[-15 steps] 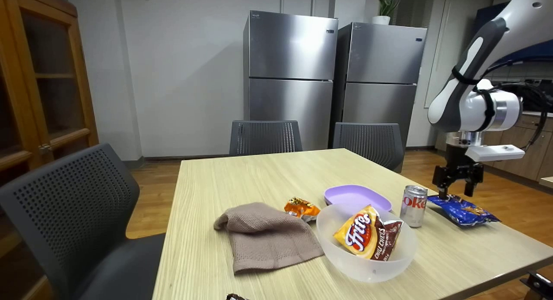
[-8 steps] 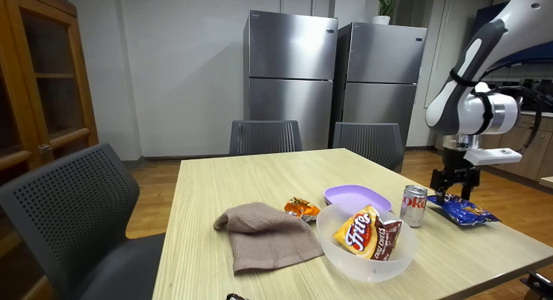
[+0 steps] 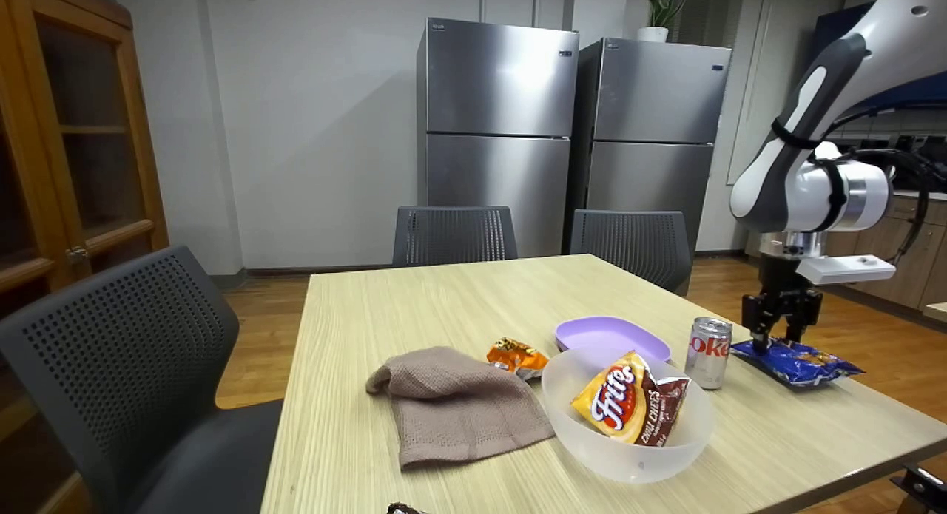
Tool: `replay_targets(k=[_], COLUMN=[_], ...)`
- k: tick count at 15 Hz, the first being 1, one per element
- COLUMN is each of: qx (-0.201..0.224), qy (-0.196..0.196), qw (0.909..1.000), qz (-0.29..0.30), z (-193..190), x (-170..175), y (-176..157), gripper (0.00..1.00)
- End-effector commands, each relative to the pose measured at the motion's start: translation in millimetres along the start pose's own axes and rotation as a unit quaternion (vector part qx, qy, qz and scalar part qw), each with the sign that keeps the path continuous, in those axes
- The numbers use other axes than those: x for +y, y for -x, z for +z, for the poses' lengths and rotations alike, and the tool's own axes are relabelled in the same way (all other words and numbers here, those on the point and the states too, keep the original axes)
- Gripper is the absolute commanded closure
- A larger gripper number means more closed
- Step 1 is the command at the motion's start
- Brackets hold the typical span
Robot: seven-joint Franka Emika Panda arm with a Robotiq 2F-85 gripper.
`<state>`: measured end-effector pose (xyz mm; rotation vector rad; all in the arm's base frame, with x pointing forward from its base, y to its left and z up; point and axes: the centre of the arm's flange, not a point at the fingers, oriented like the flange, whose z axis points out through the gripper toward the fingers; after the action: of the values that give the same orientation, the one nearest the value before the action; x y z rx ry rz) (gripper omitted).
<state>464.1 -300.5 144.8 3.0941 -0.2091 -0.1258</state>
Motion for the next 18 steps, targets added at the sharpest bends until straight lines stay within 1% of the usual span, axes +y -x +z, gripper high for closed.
replay_targets(k=[1,5,6,7,8,12,14,18], qx=[0.01,0.01,0.01,0.01,0.011,0.013,0.014,0.028], qy=[-0.004,-0.004,-0.004,-0.005,-0.005,-0.007,-0.011,-0.012], qw=[0.9999,0.9999,0.9999,0.9999,0.9999,0.9999,0.9998,0.9995], qz=[-0.011,-0.011,-0.01,-0.01,-0.009,-0.004,0.0,0.007], z=[-2.7,-2.4,-2.1,-2.2,-2.7,-10.8,-20.7,-53.5], x=[1.9,3.9,4.4,4.7,5.1,5.4,6.3,10.1], y=[5.6,6.7,7.2,7.6,7.8,10.9,15.4,30.0], gripper=[0.58,0.88,0.95,0.99,1.0,1.0,1.0,1.0])
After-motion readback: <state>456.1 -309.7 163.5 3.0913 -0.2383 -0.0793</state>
